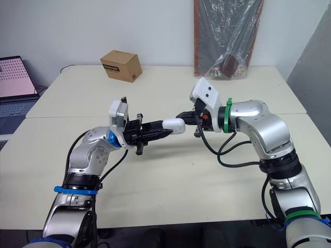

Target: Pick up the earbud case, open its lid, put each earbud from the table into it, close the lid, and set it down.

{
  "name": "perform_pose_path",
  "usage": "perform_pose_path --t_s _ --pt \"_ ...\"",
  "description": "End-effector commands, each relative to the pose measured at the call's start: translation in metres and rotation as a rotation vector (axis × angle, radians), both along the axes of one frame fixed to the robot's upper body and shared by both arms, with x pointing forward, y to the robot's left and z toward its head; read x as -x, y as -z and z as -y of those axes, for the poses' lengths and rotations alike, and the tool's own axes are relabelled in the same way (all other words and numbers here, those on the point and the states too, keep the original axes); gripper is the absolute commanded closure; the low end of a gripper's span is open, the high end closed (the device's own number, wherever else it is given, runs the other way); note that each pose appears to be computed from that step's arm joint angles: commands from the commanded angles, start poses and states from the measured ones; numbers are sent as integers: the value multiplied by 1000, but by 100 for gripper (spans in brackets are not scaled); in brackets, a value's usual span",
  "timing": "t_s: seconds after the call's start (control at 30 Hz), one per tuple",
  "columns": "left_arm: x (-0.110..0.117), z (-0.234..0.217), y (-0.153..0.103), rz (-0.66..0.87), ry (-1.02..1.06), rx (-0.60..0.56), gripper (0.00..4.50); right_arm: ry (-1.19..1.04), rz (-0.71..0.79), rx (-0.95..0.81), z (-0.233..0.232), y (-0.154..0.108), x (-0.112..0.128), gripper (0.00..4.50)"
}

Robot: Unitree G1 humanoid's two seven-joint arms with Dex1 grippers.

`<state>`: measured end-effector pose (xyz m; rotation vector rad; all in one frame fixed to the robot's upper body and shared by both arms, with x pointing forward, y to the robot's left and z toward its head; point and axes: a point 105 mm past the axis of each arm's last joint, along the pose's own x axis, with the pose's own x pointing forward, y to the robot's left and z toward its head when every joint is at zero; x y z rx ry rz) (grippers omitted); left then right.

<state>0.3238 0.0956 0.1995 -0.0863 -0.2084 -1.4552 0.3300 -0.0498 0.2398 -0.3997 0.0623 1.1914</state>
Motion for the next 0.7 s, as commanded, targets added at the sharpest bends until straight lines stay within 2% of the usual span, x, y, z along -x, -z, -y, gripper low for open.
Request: perform_pose_path --t_s 0.03,0.13,0.27,0.43,0.57,0.7 --pt "-10 -9 -8 -28 -83 -7 371 32 46 -72 8 -26 -1 446" --pt "-27 -7 4 -165 -165 -67 371 36 14 -71 20 -19 3 446" --pt "-36 -8 17 -308 -210 -105 371 26 -60 -55 34 -2 7 446" --pt "-50 -9 48 -518 -306 -212 371 21 -17 -23 44 10 10 446" --pt "-51 -5 66 -691 -267 -228 371 -1 16 -13 46 14 14 446" --pt "-57 -4 77 -782 -276 -197 371 -28 33 -9 46 19 19 446"
